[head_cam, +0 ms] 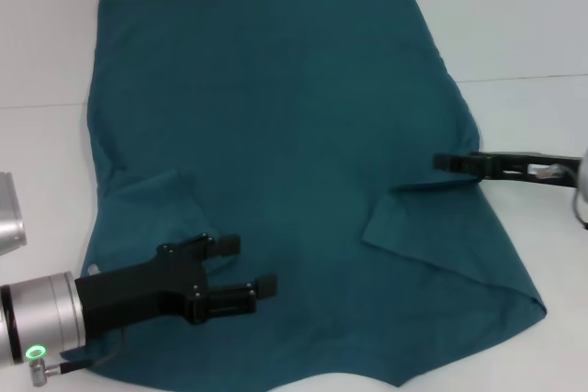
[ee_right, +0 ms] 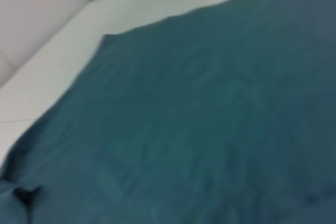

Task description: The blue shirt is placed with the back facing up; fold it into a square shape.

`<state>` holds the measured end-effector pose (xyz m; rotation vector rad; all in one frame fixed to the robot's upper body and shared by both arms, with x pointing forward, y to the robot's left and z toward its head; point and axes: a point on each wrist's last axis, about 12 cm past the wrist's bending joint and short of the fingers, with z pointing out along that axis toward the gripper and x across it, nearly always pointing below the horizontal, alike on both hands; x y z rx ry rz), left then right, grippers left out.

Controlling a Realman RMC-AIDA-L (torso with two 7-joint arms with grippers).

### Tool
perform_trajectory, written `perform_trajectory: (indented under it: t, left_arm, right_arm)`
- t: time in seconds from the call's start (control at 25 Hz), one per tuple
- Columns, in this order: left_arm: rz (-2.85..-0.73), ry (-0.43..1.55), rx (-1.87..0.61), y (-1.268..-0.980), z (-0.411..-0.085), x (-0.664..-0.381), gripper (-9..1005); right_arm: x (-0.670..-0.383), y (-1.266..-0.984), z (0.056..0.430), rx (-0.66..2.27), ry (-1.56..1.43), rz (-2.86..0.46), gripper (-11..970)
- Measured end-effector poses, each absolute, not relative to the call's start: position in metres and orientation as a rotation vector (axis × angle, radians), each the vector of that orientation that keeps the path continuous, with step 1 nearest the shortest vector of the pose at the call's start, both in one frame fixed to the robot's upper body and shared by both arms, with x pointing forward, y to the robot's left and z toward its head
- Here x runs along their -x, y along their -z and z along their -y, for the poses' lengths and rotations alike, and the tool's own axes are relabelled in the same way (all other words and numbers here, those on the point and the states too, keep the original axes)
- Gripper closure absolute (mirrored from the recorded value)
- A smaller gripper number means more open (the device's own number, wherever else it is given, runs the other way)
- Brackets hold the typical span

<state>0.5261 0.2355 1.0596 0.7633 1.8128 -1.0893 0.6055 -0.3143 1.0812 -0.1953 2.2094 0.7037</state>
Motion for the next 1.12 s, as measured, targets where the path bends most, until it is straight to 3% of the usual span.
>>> perform_trajectory:
  t: [0.2, 0.44, 1.12]
  left_arm:
    - [-1.81, 1.095, -0.766, -1.06, -0.235, -0.526, 46]
    - [-1.811, 1.091, -0.769, -1.06, -0.235, -0.526, 46]
    - [-1.813, 1.082, -0.765, -1.06, -0.236, -0.527, 46]
  right_arm:
    - [-0.603, -1.083, 0.34, 0.064, -0.681, -2.31, 170]
    - [-0.604, -1.084, 0.347, 0.034, -0.655, -2.35, 125]
    - [-0.622, -1.081, 0.311, 0.073, -0.654, -2.346, 119]
